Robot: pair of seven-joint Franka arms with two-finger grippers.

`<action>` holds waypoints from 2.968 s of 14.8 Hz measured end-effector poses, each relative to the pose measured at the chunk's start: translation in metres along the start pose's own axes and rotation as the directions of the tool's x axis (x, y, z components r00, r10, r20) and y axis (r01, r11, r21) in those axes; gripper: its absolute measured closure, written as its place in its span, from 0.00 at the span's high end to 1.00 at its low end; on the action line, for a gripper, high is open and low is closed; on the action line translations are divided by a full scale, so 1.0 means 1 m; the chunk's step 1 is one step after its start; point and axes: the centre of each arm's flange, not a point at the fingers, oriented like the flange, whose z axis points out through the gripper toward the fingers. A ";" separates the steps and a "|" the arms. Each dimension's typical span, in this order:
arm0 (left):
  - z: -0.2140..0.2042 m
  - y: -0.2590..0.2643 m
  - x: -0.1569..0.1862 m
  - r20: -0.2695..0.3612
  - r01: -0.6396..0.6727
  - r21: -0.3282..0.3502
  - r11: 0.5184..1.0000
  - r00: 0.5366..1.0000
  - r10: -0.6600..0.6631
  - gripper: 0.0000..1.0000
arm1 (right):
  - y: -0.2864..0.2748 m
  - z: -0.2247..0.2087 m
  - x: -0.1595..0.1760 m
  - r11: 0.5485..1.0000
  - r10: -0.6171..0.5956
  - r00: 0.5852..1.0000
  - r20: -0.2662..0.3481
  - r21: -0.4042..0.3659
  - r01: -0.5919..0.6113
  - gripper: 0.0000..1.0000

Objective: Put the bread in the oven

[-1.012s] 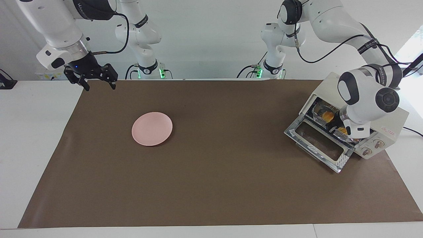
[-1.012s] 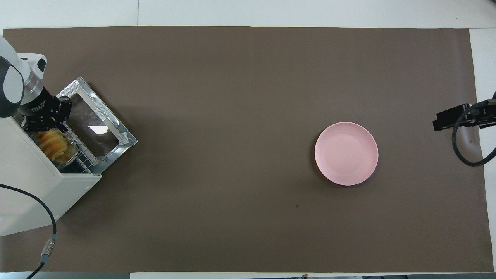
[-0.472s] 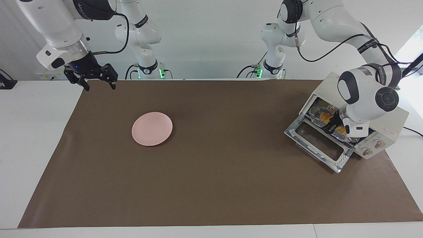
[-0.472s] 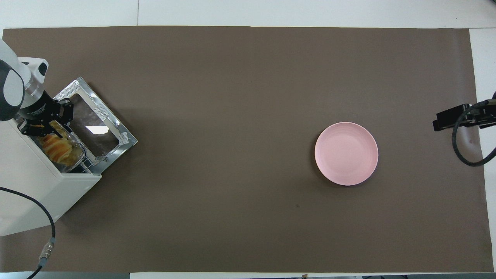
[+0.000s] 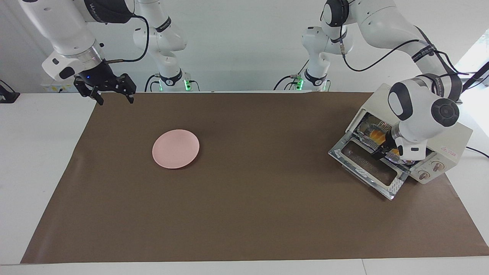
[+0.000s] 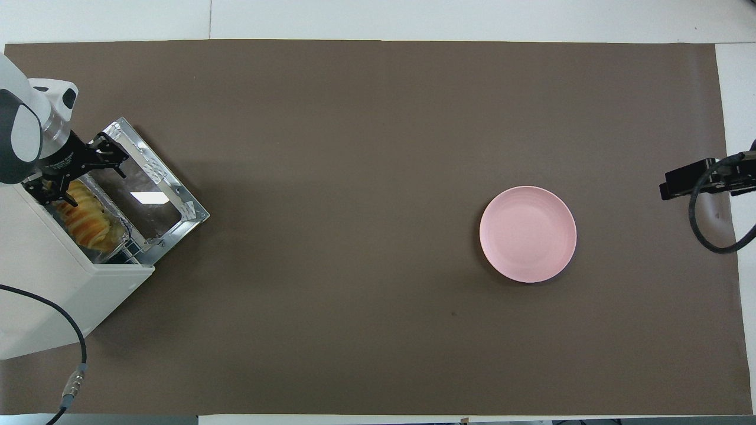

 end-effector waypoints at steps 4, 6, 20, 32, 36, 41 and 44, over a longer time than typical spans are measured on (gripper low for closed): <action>-0.041 0.002 0.001 -0.073 -0.075 -0.038 0.996 0.995 0.072 1.00 | 0.000 0.000 0.000 1.000 0.000 1.000 0.000 0.000 0.000 1.00; -0.062 -0.003 -0.002 -0.108 -0.157 -0.055 0.986 0.983 0.151 1.00 | 0.000 0.000 0.000 1.000 0.000 1.000 0.000 0.000 0.000 1.00; -0.157 -0.093 -0.044 -0.266 -0.513 -0.141 0.847 0.843 0.467 1.00 | 0.000 0.000 0.000 1.000 0.000 1.000 0.000 0.000 0.000 1.00; -0.157 -0.045 -0.074 -0.247 -0.605 -0.147 0.782 0.788 0.563 1.00 | 0.000 0.000 0.000 1.000 0.000 1.000 0.000 0.000 0.000 1.00; -0.146 -0.047 -0.086 -0.193 -0.613 -0.156 0.774 0.788 0.585 1.00 | 0.000 0.000 0.000 1.000 0.000 1.000 0.000 0.000 0.000 1.00; -0.139 -0.049 -0.096 -0.178 -0.619 -0.159 0.769 0.784 0.595 1.00 | 0.000 0.000 0.000 1.000 0.000 1.000 0.000 0.000 0.000 1.00; -0.141 -0.040 -0.102 -0.181 -0.635 -0.155 0.757 0.771 0.610 1.00 | 0.000 0.000 0.000 1.000 0.000 1.000 0.000 0.000 0.000 1.00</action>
